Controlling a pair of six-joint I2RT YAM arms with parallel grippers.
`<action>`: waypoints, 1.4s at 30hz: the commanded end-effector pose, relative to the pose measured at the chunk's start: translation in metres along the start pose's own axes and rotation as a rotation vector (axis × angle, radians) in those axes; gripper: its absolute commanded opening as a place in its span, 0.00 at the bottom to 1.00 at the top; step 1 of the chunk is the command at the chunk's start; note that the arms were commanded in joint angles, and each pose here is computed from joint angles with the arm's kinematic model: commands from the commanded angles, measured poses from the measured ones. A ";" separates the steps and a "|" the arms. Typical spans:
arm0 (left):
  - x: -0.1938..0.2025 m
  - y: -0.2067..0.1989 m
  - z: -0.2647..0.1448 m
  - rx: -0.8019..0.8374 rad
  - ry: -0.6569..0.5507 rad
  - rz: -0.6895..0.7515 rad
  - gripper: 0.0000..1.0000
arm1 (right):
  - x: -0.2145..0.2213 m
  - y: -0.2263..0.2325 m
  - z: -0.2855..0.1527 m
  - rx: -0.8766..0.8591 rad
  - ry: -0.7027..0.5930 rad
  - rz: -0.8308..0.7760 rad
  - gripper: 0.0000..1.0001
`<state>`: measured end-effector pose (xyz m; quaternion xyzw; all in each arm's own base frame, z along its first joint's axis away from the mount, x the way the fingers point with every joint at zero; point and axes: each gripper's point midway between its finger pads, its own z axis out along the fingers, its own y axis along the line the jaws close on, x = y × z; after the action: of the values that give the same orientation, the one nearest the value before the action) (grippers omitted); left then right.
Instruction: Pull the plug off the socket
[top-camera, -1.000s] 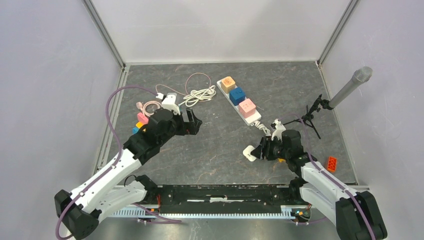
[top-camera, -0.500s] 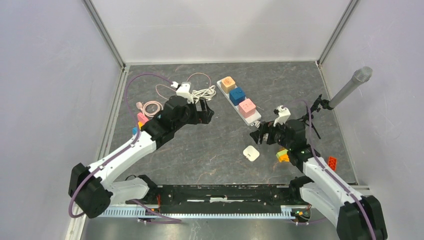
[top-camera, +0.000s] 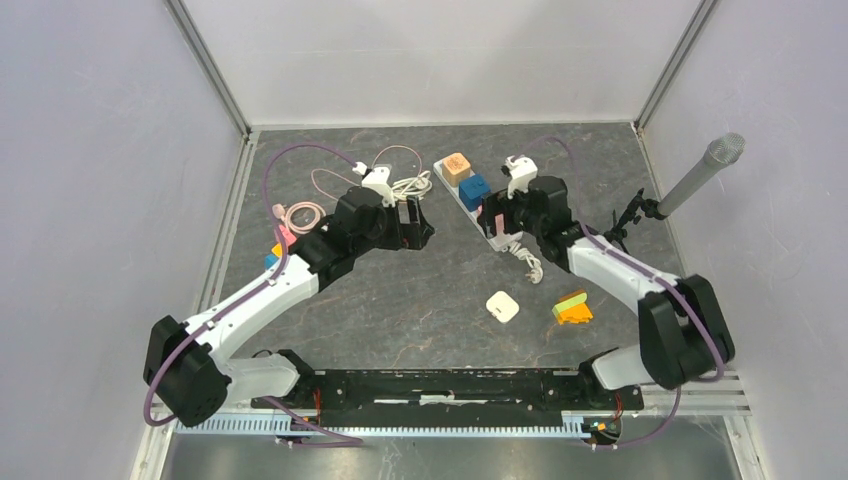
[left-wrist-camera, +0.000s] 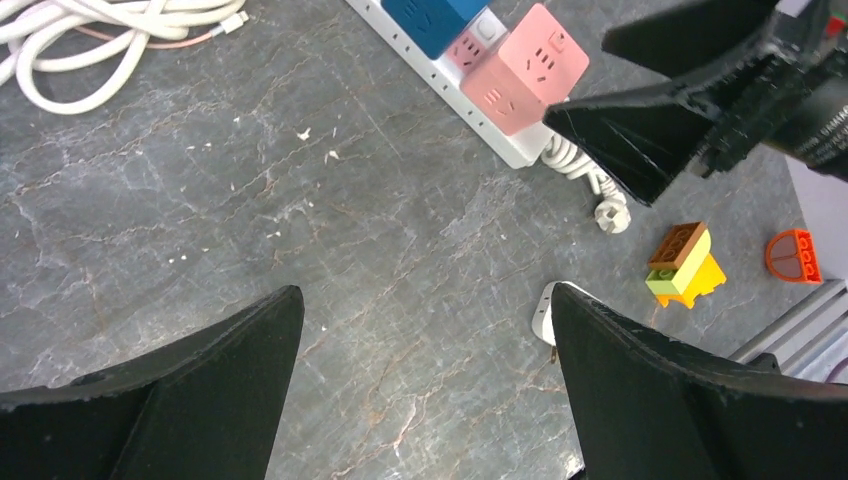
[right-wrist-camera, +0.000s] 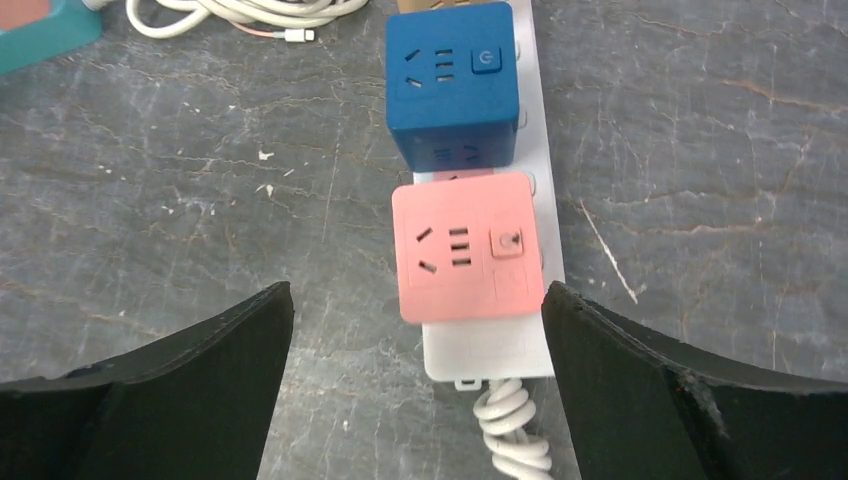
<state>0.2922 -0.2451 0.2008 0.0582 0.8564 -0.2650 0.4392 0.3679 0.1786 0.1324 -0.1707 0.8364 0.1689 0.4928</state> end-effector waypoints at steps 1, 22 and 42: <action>-0.012 -0.005 -0.016 0.016 -0.009 0.033 1.00 | -0.009 -0.011 0.022 0.062 0.036 -0.107 0.98; -0.011 -0.033 0.023 0.104 0.041 -0.106 1.00 | 0.035 -0.028 0.014 0.110 0.168 -0.237 0.62; -0.006 -0.068 0.152 0.152 0.142 -0.324 0.94 | 0.044 -0.021 -0.001 0.101 0.109 -0.172 0.98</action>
<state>0.3618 -0.3590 0.1374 -0.0075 0.8826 -0.3598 0.3024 0.3395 0.1462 0.0712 -0.2344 0.8711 0.0666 0.4263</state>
